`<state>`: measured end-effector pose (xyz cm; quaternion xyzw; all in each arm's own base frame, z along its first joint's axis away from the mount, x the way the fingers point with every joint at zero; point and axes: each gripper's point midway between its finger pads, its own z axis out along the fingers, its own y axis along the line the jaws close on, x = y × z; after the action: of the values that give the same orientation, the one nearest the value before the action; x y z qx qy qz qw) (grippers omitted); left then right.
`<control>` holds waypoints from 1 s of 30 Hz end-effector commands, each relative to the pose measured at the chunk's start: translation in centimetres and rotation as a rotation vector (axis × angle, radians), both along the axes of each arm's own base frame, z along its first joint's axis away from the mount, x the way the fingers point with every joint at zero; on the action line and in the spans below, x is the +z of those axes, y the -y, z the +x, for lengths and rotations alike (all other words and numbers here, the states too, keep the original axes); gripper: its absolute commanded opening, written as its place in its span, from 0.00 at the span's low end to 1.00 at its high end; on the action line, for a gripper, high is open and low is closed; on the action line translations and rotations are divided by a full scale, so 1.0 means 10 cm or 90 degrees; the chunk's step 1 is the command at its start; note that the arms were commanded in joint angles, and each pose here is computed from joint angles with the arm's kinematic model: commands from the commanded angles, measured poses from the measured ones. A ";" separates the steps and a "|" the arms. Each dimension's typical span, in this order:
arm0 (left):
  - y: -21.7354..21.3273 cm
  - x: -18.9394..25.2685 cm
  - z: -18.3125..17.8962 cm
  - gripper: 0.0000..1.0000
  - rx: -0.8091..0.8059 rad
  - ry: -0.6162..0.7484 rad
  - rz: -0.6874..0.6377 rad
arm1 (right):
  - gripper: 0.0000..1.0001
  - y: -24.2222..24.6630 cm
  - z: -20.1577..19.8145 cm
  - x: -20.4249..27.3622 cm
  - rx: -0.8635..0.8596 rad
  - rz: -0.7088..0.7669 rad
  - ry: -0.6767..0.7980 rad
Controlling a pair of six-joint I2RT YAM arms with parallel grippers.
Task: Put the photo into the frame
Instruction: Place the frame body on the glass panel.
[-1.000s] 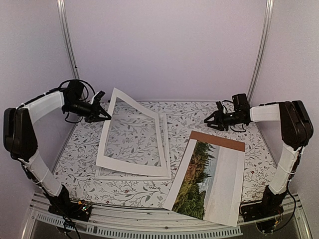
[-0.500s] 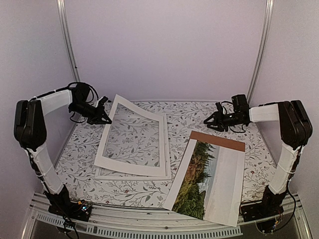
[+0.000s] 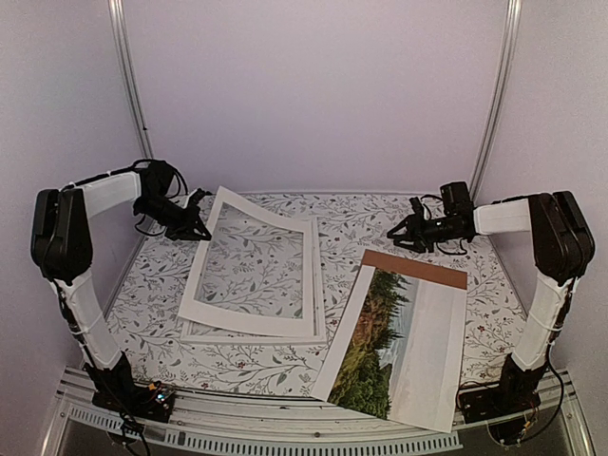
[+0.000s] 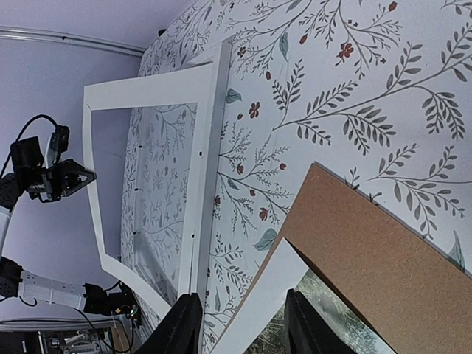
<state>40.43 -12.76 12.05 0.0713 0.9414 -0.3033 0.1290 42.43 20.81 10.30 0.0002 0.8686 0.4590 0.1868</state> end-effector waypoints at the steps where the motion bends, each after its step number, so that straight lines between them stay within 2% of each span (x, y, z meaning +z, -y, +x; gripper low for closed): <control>1: -0.03 -0.10 0.02 0.00 0.015 -0.011 0.001 | 0.42 -0.05 -0.03 -0.11 0.006 0.002 -0.012; 13: 0.01 -0.16 -0.03 0.00 0.048 -0.011 -0.029 | 0.42 -0.05 -0.05 -0.17 0.005 0.001 -0.018; 30: -0.07 -0.17 0.05 0.00 0.076 0.000 -0.013 | 0.42 -0.06 -0.07 -0.23 0.008 -0.001 -0.026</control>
<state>40.08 -12.60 9.21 0.0151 0.9430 -0.3101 0.1197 41.95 21.00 8.72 0.0081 0.8725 0.4578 0.1705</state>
